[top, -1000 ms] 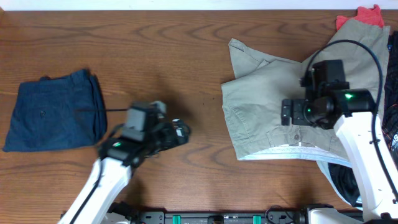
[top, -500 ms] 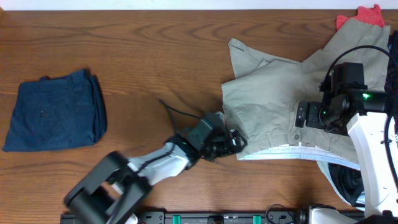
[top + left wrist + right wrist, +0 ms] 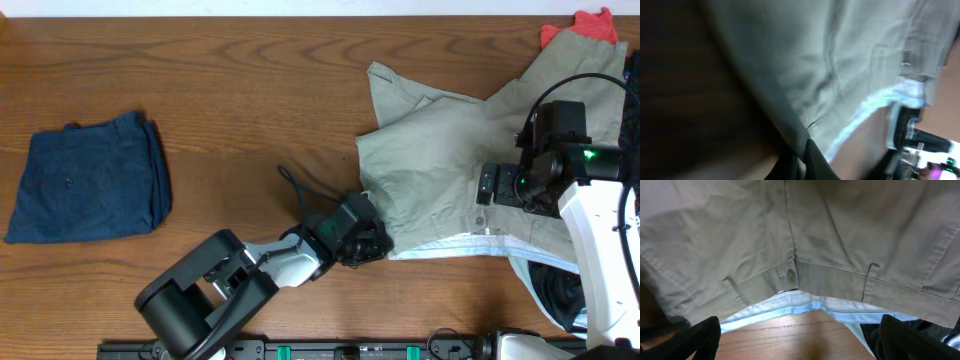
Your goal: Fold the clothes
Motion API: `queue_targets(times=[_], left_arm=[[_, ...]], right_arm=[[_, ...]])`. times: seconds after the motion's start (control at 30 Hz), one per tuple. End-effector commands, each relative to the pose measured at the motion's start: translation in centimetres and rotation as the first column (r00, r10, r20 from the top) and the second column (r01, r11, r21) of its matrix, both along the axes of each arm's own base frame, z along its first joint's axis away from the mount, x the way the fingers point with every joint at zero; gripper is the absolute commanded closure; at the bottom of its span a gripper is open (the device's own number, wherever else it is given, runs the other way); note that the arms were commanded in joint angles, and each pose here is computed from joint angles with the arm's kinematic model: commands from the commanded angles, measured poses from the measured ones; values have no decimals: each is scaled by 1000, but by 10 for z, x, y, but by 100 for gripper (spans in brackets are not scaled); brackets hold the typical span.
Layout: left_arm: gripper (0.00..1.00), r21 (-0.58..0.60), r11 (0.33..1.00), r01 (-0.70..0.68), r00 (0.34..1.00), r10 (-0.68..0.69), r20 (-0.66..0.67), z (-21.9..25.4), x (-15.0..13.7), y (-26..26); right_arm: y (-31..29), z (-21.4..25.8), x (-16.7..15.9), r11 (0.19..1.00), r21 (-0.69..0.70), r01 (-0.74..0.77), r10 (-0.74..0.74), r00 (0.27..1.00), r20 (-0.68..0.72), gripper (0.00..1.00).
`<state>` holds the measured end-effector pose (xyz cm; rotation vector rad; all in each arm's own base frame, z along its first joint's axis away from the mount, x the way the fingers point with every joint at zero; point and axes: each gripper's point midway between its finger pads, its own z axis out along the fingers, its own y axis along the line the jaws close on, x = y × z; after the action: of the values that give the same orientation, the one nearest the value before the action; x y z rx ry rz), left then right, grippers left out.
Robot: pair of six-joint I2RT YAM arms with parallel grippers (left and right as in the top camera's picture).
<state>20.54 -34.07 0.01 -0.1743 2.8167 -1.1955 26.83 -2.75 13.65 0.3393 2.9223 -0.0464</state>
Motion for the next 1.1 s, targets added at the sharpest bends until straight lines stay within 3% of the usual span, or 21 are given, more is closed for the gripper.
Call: queue_targets(times=[0.0,0.13,0.23,0.33,0.37,0.4,0.47,0.57,0.77,1.07], left_arm=[[94,100,994,32,998,-38,59,-4,12,30],[94,267,964,7,1000,-13,21,11,35,111],[94,322,940,-115,992,95,78,57,84,183],[94,287,889,-356,932,315,180,122,146,261],[87,266,865,-426,901,378,213,142,162,285],[57,240,846,-476,874,424,239,159,173,304],[17,195,829,-523,844,472,256,178,181,325],[1,193,824,-532,846,507,167,174,165,334],[2,303,861,-408,877,462,-132,133,96,307],[2,339,925,-171,915,277,-295,58,29,223]], right_arm=[[-9,0,-1,999,-16,36,-36,999,-2,1],[-16,0,-3,998,-16,61,-61,998,-4,1],[-20,0,-3,997,-15,76,-76,997,-4,1],[-19,0,-3,997,-8,75,-75,997,-2,1],[-17,0,-3,997,-1,74,-74,997,-2,1],[-15,0,-2,997,10,71,-71,997,-2,1],[-10,0,-2,997,40,63,-63,998,0,1],[-3,0,1,996,78,43,-44,999,11,1],[21,7,20,978,197,-73,54,993,104,1],[27,10,27,970,226,-94,63,988,141,1]])
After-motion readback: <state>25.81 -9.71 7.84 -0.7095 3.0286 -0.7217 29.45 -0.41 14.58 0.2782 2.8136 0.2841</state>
